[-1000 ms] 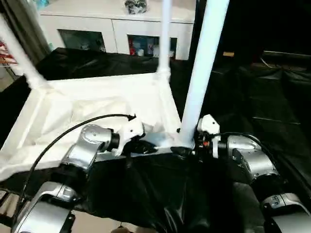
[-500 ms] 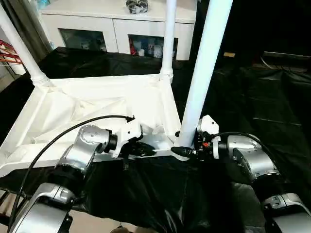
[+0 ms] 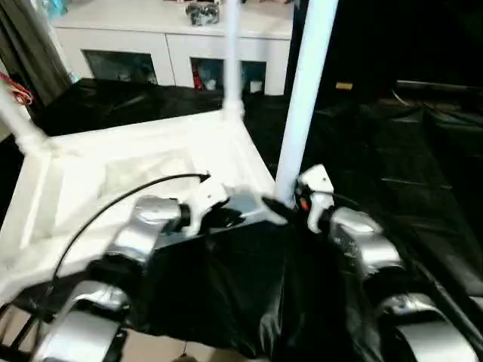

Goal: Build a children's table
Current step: Rotate leg to tighten

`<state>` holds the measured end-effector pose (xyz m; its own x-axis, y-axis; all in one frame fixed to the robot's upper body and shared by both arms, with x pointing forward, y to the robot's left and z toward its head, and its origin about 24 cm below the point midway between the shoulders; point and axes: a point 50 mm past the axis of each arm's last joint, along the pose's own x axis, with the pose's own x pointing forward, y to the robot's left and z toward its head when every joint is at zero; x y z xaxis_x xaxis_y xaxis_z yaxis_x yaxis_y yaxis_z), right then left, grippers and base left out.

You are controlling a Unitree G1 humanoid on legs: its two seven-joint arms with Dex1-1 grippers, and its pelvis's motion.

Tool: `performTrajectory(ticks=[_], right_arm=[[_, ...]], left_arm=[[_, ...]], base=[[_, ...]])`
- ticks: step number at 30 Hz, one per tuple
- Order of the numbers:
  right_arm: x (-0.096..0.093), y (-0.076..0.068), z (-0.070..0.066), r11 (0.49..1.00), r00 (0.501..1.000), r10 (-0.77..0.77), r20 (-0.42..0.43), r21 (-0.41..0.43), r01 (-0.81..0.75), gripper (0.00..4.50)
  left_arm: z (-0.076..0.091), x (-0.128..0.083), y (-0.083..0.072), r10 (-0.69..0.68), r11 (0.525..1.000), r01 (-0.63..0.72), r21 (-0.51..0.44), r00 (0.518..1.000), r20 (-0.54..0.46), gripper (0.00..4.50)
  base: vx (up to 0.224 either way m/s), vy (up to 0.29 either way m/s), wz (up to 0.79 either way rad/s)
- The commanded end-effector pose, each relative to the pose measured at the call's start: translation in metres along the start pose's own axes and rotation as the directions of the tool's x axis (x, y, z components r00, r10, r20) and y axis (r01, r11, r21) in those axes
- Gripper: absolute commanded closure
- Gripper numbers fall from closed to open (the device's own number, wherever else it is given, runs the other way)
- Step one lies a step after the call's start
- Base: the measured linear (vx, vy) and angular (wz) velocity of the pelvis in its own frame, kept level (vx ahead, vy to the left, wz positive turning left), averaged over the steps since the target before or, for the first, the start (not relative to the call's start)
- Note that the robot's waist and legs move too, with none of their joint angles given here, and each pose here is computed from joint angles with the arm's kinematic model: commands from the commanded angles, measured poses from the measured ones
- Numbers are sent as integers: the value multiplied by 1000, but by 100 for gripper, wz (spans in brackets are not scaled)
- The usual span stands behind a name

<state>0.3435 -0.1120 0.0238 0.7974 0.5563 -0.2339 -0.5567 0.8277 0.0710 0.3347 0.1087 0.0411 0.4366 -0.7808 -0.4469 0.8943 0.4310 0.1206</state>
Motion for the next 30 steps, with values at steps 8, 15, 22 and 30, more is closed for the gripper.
performTrajectory(ticks=[8, 15, 22, 30], right_arm=[[23, 38, -12, 996, 999, -13, -41, 82, 17, 131], [14, 31, -7, 993, 994, 112, 0, 29, -112, 73], [-8, 21, -8, 917, 922, 383, -53, -100, -386, 64], [-30, 15, -11, 801, 812, 569, -131, -134, -583, 64]], left_arm=[[35, 33, -6, 117, 993, -117, 0, 990, 76, 450], [27, 18, -12, -39, 997, 32, 69, 994, 102, 450], [15, -3, -14, -188, 979, 180, 95, 979, 76, 450], [13, -17, -13, -277, 958, 269, 98, 959, 67, 450]], base=[[0, 0, 0], [0, 0, 0], [0, 0, 0], [0, 0, 0]])
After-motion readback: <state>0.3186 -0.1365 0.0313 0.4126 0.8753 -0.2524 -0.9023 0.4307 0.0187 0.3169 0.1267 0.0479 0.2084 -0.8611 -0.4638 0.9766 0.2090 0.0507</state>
